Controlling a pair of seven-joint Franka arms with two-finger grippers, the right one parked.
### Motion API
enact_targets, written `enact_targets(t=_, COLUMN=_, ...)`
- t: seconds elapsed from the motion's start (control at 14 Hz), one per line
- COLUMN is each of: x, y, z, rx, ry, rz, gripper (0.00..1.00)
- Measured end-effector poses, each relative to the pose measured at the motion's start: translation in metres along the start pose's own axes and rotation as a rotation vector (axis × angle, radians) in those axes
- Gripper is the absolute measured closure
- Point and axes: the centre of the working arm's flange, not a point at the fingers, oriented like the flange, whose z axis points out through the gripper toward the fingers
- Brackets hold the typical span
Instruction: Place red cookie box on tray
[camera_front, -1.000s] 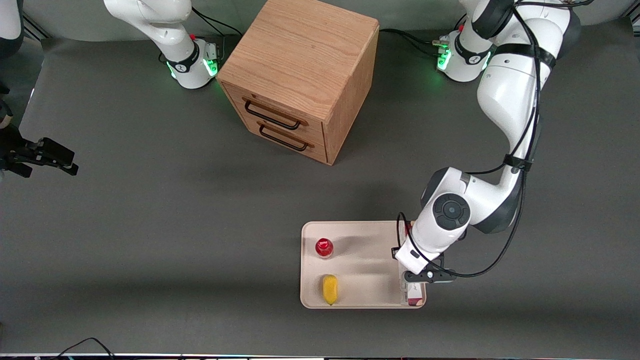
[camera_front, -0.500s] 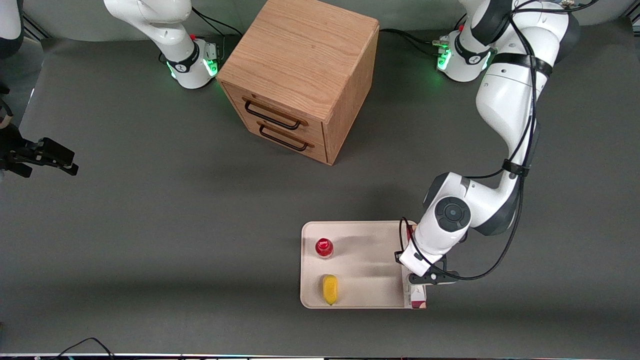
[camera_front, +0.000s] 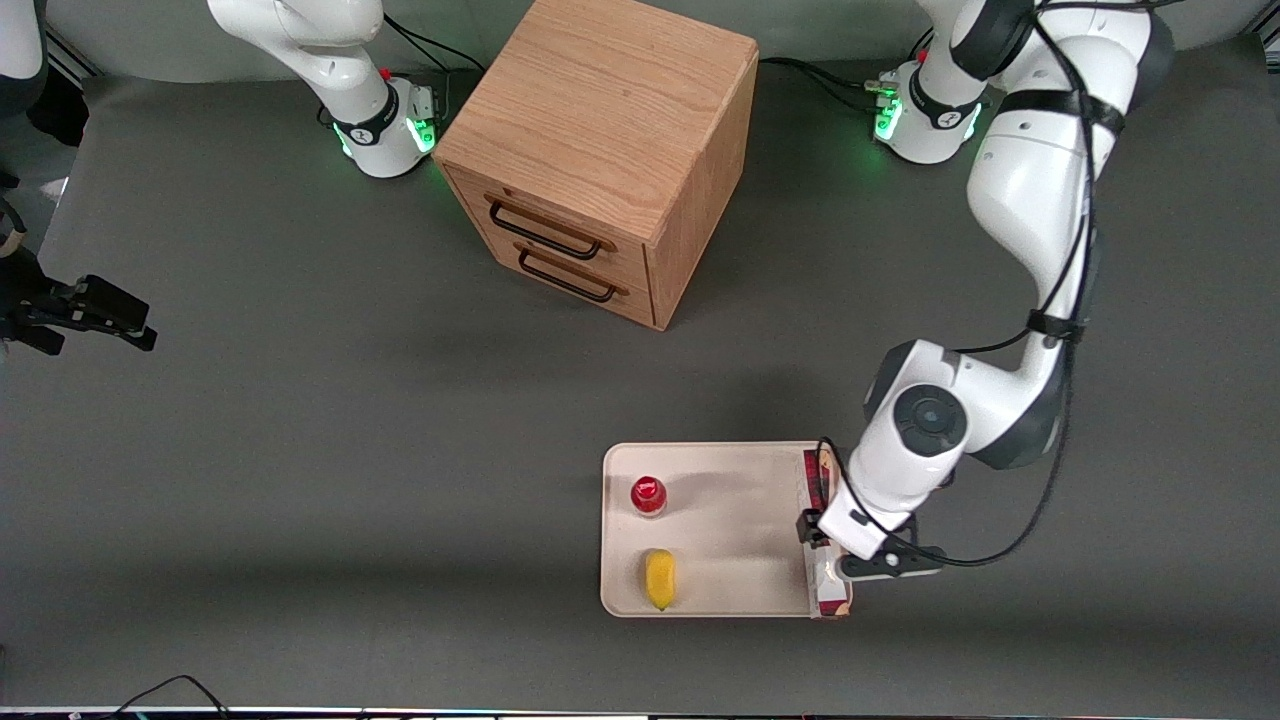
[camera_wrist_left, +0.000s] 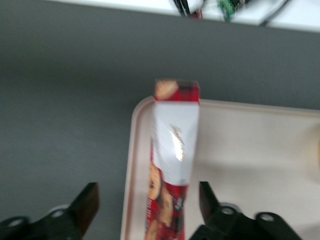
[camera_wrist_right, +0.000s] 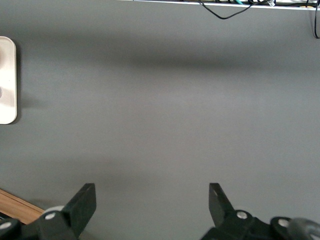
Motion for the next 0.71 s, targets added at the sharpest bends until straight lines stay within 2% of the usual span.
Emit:
enact_targets(t=0.07, x=0.010, y=-0.013, z=-0.022, rx=0.009, ry=0.007, rz=-0.017, gripper=0.00)
enact_targets(t=0.14, x=0.019, y=-0.027, z=-0.047, rx=0.015, ry=-0.003, rz=-0.026, gripper=0.00)
enact_targets(t=0.36, x=0.033, y=-0.081, z=-0.125, rx=-0.011, ry=-0.109, rz=0.015, gripper=0.00)
enact_targets(t=0.57, x=0.030, y=-0.140, z=-0.205, rx=0.030, ry=-0.204, rz=0.038, gripper=0.00)
enact_targets(t=0.71, x=0.021, y=-0.167, z=-0.250, rx=0.057, ry=-0.244, rz=0.053, gripper=0.00)
